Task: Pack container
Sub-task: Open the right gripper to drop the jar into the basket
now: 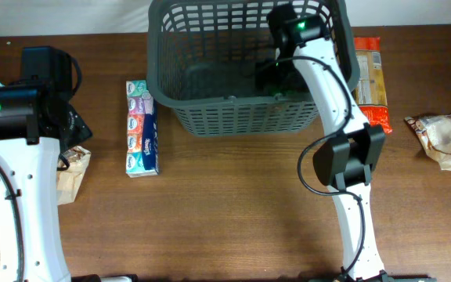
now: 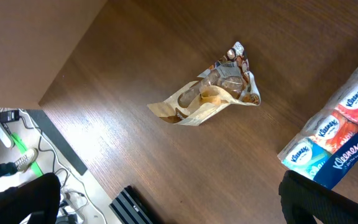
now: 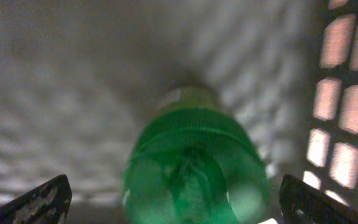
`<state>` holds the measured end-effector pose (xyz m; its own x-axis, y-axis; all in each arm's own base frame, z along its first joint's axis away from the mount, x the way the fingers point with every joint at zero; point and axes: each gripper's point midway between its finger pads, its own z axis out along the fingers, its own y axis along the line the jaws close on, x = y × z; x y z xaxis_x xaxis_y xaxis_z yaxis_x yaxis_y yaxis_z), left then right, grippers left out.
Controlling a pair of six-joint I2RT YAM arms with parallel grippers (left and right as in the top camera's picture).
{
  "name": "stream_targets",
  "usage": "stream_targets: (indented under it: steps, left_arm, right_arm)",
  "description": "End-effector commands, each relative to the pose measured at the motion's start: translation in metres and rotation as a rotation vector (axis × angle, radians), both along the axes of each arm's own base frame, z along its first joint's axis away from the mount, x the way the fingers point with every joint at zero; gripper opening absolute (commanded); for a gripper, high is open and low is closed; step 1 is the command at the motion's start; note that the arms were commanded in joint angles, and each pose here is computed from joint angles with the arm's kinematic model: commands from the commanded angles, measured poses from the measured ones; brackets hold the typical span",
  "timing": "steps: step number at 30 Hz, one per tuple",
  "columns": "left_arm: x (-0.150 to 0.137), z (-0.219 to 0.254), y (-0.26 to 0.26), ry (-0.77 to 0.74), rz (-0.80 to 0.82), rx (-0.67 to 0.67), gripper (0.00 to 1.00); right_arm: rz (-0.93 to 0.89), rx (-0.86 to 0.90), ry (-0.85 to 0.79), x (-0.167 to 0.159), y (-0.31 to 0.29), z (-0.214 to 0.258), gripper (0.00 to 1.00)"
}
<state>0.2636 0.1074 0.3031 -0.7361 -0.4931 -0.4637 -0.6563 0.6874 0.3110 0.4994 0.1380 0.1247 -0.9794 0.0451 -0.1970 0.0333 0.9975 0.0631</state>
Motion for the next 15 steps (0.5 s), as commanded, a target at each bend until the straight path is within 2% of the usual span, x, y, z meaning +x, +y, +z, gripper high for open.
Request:
stream_targets:
  steps: [1,8,15]
  left_arm:
    - [0.000,-0.003,0.000,0.009,0.003,-0.010,1.00]
    - [0.000,-0.003,0.000,0.009,0.003,-0.010,1.00]
    - [-0.001,-0.003,0.000,0.010,0.003,-0.011,1.00]
  right_arm:
    - [-0.005,0.040,-0.190,0.008,-0.010,0.079,0.99]
    - [-0.051,0.090,-0.427,-0.008,-0.037,0.181,0.99]
    - [-0.165,0.072,-0.555,-0.039,-0.098,0.246,0.99]
